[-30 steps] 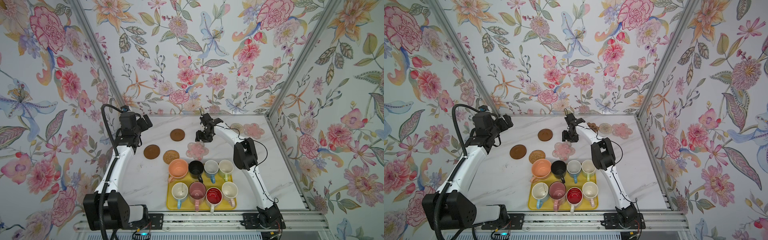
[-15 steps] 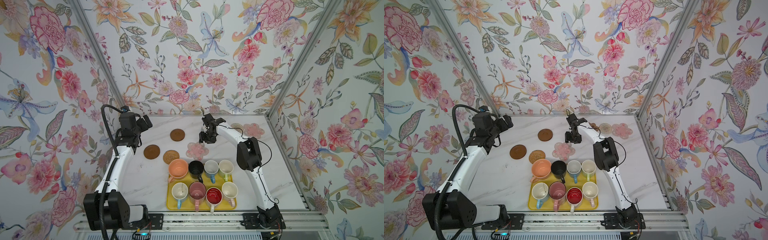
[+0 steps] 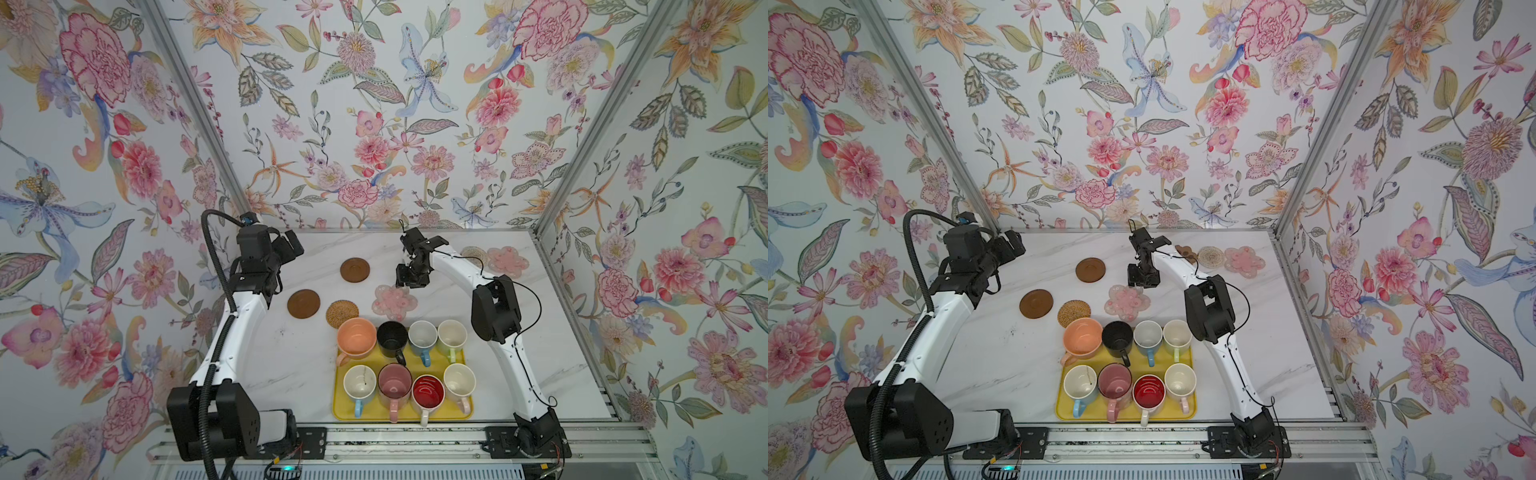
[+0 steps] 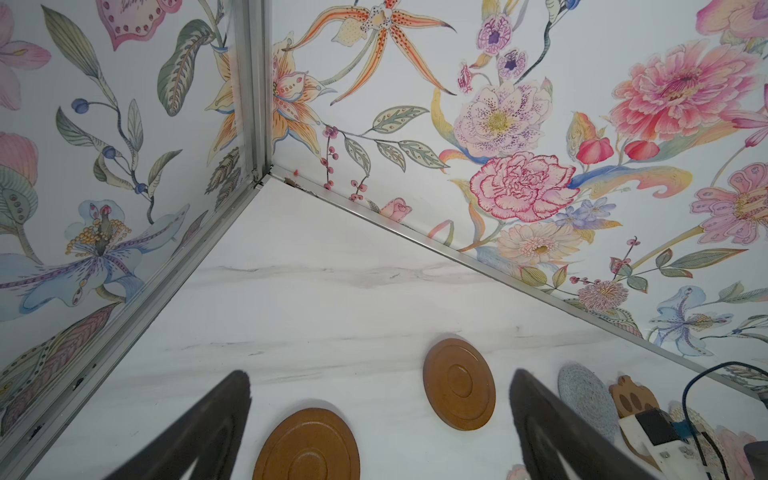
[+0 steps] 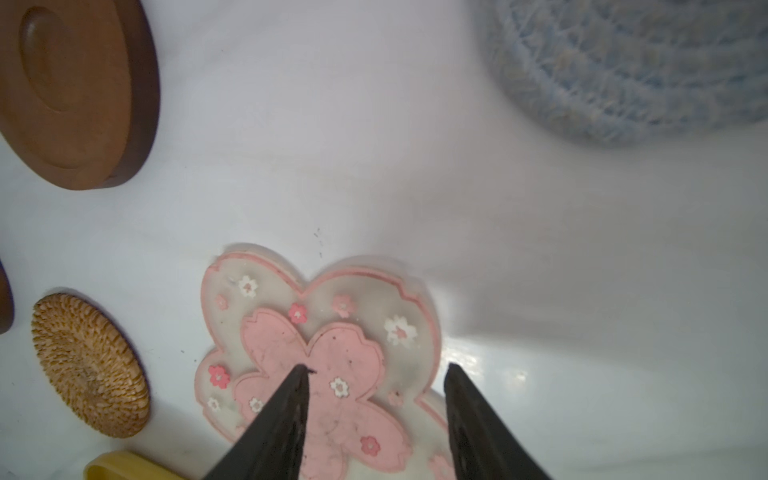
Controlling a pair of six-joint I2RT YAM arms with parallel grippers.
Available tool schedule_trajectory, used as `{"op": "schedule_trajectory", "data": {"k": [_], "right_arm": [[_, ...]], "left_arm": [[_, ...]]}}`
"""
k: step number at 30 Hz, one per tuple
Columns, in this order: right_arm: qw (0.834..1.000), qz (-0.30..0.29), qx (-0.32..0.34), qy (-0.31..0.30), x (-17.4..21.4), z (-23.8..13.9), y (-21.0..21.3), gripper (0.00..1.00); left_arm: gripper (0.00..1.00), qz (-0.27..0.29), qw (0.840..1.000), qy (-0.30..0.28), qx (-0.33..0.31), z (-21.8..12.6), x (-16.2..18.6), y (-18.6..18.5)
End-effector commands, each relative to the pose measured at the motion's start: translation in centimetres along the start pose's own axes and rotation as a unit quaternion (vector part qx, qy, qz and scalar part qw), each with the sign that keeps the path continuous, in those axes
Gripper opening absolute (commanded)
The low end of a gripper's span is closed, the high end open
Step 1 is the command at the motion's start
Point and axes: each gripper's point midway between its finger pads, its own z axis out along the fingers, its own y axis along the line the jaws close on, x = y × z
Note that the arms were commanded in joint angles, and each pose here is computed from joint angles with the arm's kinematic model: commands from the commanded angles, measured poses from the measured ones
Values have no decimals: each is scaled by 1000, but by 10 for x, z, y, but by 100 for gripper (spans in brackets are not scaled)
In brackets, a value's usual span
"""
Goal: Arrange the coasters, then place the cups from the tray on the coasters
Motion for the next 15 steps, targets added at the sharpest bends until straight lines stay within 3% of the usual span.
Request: {"op": "schedule_trajectory", "data": {"k": [1,9,15], "right_arm": [[1000,7,-8,15,5,12,8,53],[1000,5,-19,9,0,17,22,52],[999,-5,11,-39,-21,-13,12,53]], "left_arm": [[99,2,1000,2,5,0,3,2],[99,0,1000,3,4,-1,4,5],[99,1,1000,17,16,-3,10,1]]}}
